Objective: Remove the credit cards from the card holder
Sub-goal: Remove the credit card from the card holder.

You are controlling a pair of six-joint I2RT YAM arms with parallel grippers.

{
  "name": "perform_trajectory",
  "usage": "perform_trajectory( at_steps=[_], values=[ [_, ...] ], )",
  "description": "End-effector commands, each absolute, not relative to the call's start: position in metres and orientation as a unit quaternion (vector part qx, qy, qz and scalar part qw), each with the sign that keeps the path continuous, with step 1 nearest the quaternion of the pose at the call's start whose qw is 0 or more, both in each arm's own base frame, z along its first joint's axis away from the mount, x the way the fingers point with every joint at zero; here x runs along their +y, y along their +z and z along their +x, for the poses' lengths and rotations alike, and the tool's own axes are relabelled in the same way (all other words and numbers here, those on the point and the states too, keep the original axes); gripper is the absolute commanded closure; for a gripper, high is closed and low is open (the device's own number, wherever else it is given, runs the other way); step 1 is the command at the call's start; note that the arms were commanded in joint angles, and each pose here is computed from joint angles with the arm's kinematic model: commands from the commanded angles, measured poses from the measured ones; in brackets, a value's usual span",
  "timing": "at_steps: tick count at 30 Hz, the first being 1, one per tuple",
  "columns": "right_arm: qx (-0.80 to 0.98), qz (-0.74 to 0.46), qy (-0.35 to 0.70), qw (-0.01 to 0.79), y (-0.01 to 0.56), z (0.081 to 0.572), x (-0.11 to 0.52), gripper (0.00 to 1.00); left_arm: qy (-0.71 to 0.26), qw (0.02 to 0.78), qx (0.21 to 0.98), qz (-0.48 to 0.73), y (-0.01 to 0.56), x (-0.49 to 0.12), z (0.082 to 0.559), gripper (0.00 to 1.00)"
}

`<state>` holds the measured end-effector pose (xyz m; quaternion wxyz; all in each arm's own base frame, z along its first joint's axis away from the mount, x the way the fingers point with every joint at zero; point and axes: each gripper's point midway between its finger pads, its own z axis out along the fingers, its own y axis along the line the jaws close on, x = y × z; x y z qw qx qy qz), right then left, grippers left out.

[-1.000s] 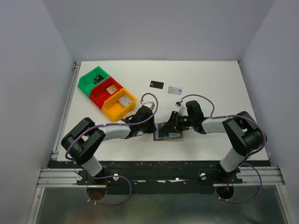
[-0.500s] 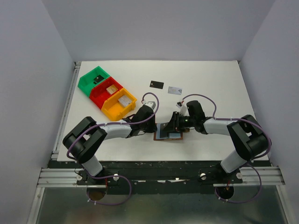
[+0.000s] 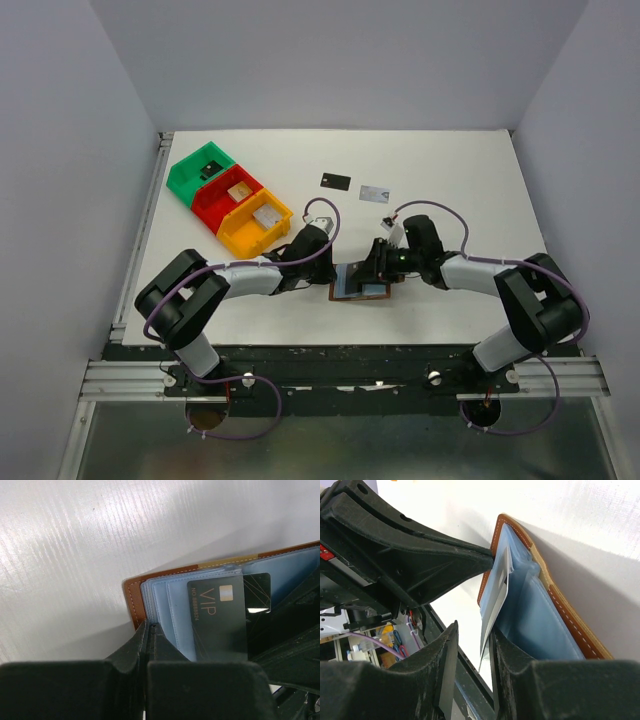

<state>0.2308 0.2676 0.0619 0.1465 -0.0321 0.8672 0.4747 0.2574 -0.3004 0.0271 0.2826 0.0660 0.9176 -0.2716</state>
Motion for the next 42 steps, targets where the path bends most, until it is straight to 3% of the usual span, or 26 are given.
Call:
perform_trajectory(
  at_steps=[1, 12, 36, 40, 42],
  values=[
    [0.862, -0.04, 0.478, 0.163, 0.069, 0.231, 0.265, 0.63, -0.219, 0.226, 0.947, 0.068, -0.01, -0.277, 0.235, 1.0],
    [0.863, -0.034, 0.476, 0.168, 0.069, 0.23, 0.261, 0.66, -0.218, 0.228, 0.947, 0.064, -0.01, -0.274, 0.234, 1.0],
    [0.895, 0.005, 0.406, 0.185, 0.058, 0.221, 0.225, 0.99, -0.225, 0.242, 0.942, 0.061, -0.003, -0.272, 0.233, 1.0],
    [0.904, 0.004, 0.385, 0.187, 0.062, 0.215, 0.216, 1.0, -0.242, 0.247, 0.935, 0.075, 0.008, -0.279, 0.235, 1.0],
    [0.905, 0.0, 0.379, 0.195, 0.069, 0.214, 0.213, 1.0, -0.259, 0.251, 0.929, 0.082, 0.018, -0.288, 0.238, 0.94]
  ],
)
